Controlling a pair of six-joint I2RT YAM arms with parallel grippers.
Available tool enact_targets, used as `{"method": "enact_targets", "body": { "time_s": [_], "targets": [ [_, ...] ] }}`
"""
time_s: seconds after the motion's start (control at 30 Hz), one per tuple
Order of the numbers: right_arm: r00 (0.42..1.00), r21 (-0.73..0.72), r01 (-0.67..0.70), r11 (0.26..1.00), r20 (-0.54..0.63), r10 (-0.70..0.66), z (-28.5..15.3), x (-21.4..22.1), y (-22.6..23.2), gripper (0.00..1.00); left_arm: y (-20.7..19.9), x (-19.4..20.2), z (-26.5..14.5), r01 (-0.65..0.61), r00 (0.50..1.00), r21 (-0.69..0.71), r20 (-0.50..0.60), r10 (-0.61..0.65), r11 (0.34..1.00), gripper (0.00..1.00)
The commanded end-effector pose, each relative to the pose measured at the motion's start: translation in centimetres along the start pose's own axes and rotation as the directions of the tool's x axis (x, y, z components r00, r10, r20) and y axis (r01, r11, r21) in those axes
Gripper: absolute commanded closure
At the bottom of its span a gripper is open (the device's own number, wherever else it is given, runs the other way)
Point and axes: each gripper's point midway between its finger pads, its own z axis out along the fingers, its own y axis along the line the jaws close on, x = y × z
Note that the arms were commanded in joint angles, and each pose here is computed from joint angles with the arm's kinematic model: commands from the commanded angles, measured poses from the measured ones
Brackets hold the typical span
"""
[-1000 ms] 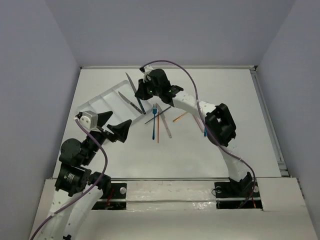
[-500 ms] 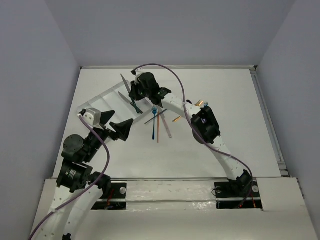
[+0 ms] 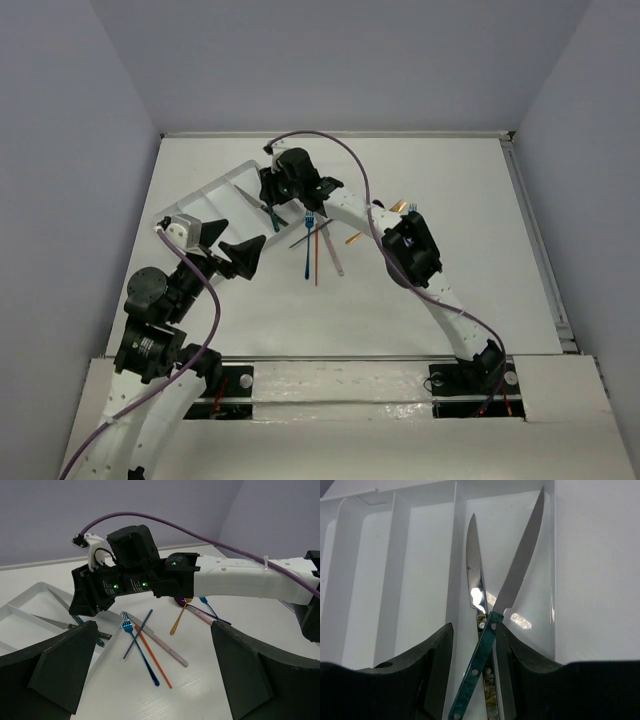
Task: Sort the eating utensils into containers
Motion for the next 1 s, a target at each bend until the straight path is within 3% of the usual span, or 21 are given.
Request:
{"method": "enact_targets", "body": {
  "time_s": [0.0,0.2,0.23,0.27,0.33,0.53,0.67,0.97],
  "targets": [
    [0.994,-0.025,0.031,0.999,0.105,-0.028,-3.5,-5.7,2.2,0.54,-0.8,-2.4,-0.1,-0.016,0.997,0.032,0.07,0.014,0.999,0.01],
    [0.988,0.061,0.013,0.998,0.152,-0.022,-8.1,-6.6,1.2,0.56,-1.0,-2.4,-0.2,-0.016,0.997,0.039,0.073,0.013,0.999,0.01],
    [0.976,0.105,-0.002,0.994,0.215,-0.021,-10.7,-9.0,1.1,0.57,-1.0,-2.5,-0.2,-0.017,0.997,0.041,0.075,0.014,0.999,0.01],
    [0.988,0.143,-0.021,0.99,0.157,-0.001,-11.1,-5.3,-0.1,0.58,-1.1,-2.5,-0.3,-0.016,0.997,0.041,0.075,0.012,0.999,0.01],
    [0.986,0.18,-0.038,0.983,0.168,0.008,-13.0,-4.1,-0.9,0.58,-1.2,-2.6,-0.4,-0.018,0.997,0.046,0.082,0.014,0.999,0.01],
    [0.995,0.394,-0.045,0.918,-0.062,0.075,-17.7,7.1,-5.5,0.55,-1.4,-2.7,-0.6,-0.017,0.996,0.058,0.086,0.012,0.998,0.01],
    [0.989,0.399,-0.049,0.916,-0.112,0.102,-19.3,10.6,-5.5,0.52,-1.5,-2.8,-0.7,-0.018,0.996,0.059,0.089,0.013,0.998,0.01],
    [0.973,0.389,0.002,0.921,-0.215,0.089,-18.2,14.0,-4.3,0.51,-1.4,-2.7,-0.6,-0.018,0.996,0.059,0.088,0.013,0.998,0.01]
  ]
}}
